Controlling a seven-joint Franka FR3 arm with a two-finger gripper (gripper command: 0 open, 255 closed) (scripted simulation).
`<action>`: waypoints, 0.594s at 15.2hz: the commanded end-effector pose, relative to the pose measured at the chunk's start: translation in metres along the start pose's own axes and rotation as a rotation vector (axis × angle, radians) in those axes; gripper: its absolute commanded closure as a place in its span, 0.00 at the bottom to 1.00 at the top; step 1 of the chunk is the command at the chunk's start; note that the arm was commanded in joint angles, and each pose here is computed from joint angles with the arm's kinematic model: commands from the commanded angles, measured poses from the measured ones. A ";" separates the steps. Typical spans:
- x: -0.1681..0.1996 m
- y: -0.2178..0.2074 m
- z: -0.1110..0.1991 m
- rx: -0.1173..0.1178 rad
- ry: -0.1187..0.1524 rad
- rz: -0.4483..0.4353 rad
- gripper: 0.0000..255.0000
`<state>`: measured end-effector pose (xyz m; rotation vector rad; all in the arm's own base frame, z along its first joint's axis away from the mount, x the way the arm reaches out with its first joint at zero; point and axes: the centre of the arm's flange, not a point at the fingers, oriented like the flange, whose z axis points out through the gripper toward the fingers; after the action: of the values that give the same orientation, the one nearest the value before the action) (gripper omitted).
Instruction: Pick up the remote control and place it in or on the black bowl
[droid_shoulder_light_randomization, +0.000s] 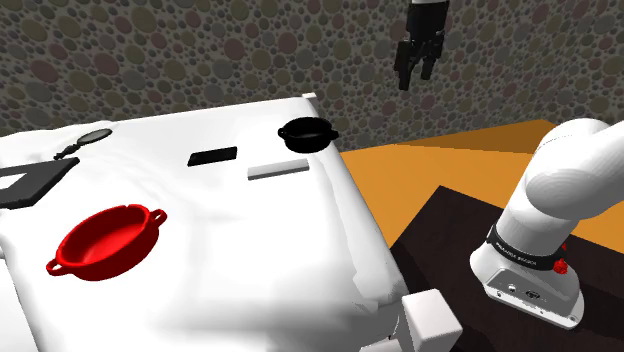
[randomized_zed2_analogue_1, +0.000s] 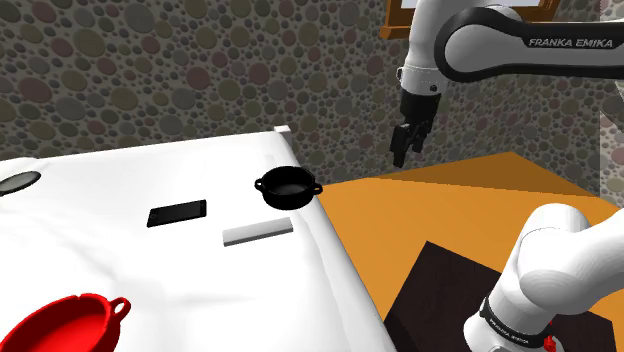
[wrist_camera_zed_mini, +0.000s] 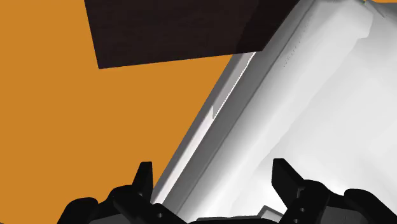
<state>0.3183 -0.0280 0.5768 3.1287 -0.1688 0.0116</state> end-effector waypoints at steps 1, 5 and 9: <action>0.000 0.000 0.000 0.000 0.000 0.000 0.00; 0.044 -0.011 0.028 -0.001 0.001 -0.097 0.00; 0.086 -0.026 0.055 -0.002 0.001 -0.193 0.00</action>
<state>0.3967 -0.0120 0.5290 3.1300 0.0939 0.0101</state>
